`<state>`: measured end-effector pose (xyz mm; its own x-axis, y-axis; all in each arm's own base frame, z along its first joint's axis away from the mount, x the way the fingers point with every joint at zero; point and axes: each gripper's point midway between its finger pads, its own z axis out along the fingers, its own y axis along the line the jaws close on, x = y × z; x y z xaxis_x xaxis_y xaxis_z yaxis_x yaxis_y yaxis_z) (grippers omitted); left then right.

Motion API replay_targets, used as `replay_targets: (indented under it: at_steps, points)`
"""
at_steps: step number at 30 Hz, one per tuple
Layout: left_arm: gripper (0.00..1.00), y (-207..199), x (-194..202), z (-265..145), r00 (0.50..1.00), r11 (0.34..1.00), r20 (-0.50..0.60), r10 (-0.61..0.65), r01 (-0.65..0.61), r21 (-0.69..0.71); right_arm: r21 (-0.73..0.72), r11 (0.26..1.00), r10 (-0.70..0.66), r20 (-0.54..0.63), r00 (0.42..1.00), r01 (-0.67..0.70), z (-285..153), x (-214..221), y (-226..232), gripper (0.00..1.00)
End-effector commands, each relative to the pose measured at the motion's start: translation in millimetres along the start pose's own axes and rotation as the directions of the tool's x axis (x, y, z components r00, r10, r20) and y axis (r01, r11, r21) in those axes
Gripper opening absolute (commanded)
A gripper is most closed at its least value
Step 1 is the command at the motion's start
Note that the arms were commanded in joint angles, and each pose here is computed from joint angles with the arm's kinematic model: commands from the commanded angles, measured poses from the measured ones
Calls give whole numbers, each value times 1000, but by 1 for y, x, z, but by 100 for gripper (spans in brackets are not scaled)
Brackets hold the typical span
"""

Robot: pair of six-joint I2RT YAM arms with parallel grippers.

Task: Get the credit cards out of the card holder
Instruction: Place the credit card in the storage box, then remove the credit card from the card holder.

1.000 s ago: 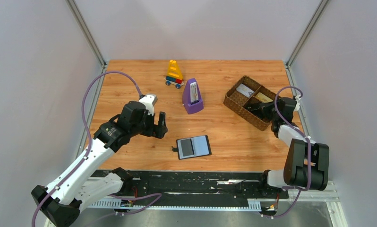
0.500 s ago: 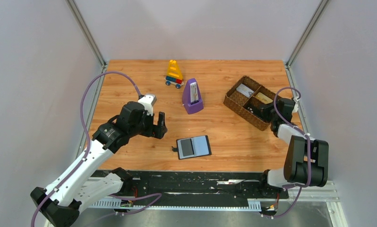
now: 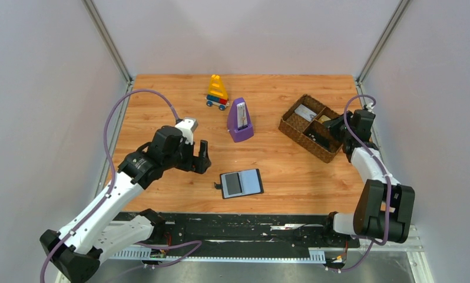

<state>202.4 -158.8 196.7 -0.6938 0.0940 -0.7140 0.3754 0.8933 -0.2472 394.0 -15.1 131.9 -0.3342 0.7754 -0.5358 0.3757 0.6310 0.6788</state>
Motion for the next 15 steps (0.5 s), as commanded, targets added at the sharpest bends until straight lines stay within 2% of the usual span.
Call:
replay_targets:
  at_steps: [1,5,10,15]
  points:
    - [100,-13,10,17,996,996,-71,-62,66,57,-89,990,-115,-23,993,113,-26,-6,37,23]
    - [98,-21,28,36,981,988,-160,-109,124,89,-146,976,-173,-65,983,162,-41,12,55,25]
    - [95,-22,50,66,960,977,-221,-170,193,86,-231,948,-259,-152,954,220,-57,57,75,26]
    - [82,-25,67,93,945,968,-262,-193,228,108,-389,880,-399,-298,867,271,-78,138,103,27]
